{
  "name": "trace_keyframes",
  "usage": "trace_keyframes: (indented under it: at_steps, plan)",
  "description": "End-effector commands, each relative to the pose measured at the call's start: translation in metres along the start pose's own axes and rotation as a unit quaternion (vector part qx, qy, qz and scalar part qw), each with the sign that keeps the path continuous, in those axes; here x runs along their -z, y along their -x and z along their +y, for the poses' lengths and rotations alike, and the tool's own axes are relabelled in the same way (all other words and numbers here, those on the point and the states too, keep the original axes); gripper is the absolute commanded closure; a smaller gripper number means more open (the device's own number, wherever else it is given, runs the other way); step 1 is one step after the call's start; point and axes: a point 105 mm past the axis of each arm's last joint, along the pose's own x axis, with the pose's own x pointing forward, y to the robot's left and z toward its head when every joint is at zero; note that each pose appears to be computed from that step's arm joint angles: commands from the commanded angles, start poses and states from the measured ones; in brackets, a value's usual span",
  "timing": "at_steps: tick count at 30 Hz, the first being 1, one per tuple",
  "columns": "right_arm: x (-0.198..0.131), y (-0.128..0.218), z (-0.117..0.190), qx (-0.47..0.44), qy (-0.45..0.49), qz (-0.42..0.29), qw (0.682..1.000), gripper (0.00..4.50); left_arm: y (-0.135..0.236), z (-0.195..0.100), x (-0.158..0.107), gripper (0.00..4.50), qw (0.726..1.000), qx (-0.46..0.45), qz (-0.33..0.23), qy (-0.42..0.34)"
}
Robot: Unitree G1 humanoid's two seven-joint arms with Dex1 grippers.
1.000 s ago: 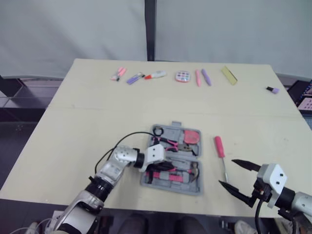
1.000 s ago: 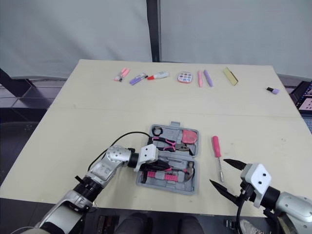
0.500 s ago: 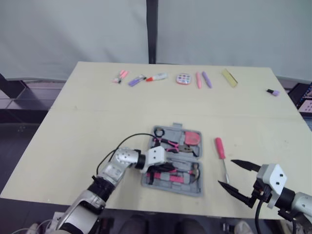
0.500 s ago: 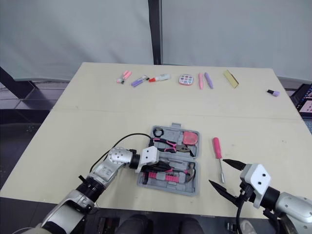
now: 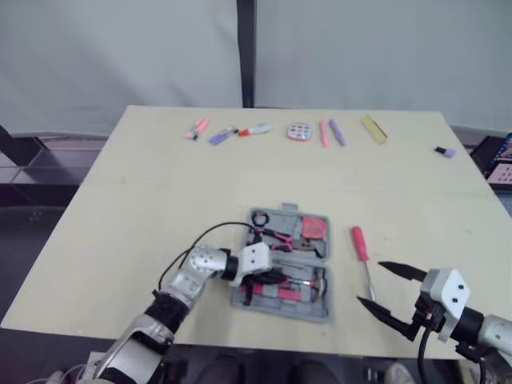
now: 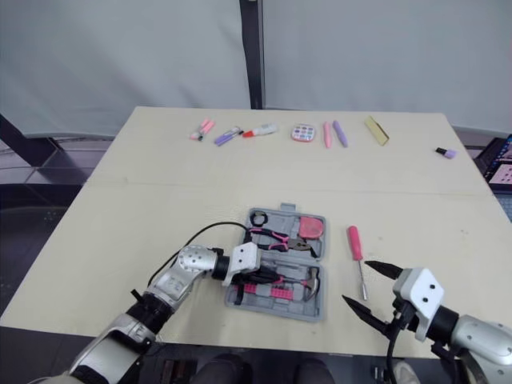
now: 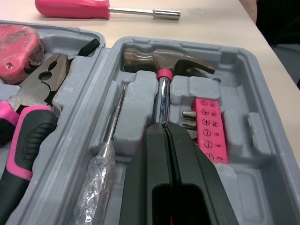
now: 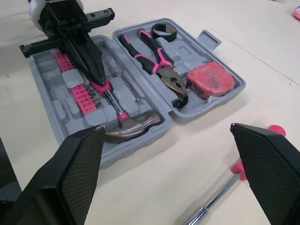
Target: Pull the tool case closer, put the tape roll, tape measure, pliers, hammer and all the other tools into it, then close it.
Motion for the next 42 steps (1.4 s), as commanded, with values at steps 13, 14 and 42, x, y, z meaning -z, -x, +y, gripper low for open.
trace_keyframes:
  at_steps: [13,14,42]
  plan:
    - [-0.009,-0.004,0.000,0.018,0.002,-0.027,0.999,0.00,0.119,-0.003,-0.057,3.96,0.992,-0.090,-0.089,0.003]
    - [-0.009,-0.003,0.001,0.020,0.001,-0.028,0.999,0.00,0.123,-0.006,-0.055,3.73,0.992,-0.093,-0.087,0.005]
    - [-0.018,0.000,0.007,0.145,-0.074,-0.018,0.986,0.00,0.156,-0.044,-0.046,0.04,0.982,-0.162,-0.089,-0.032]
